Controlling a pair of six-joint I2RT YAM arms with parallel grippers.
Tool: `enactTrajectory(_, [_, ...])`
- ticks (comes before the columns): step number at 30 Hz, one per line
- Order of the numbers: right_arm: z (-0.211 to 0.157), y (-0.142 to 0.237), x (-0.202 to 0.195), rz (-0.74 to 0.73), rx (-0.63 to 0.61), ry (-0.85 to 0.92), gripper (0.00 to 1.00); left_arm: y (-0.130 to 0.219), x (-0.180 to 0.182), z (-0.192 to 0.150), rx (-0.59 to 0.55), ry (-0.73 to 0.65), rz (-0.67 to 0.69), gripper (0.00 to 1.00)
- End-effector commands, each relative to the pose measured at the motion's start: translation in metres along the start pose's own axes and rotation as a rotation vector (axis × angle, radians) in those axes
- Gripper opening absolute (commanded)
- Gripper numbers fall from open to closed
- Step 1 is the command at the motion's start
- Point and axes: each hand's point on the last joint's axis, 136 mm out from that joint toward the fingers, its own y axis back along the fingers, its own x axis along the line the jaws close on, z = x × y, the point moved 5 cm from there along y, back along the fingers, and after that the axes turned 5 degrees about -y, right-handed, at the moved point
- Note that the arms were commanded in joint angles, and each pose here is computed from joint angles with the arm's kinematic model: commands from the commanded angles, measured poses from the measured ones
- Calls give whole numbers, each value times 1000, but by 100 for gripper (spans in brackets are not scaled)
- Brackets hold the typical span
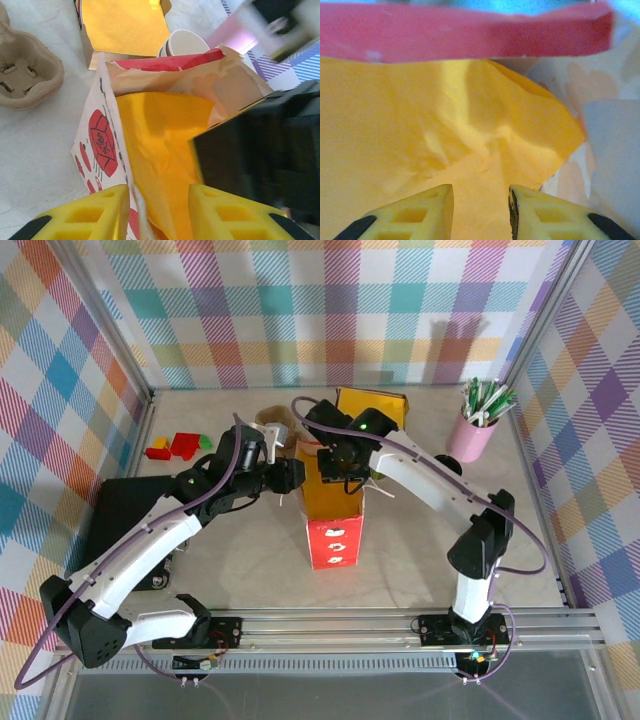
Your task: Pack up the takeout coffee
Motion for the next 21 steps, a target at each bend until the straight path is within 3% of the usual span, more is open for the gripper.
enactTrajectory(1, [11,48,8,152,-109,1,36,-4,0,-2,4,-16,5,34])
enactTrajectory(10, [22,103,5,400,-224,-33,40,-6,2,2,-4,-13,36,22])
enactTrajectory(17, [30,122,-36,556,-218,-150,42,-5,0,7,-5,-22,53,21])
enactTrajectory(21, [27,125,-66,565,-239,-205,43,-3,0,9,-9,-29,73,11])
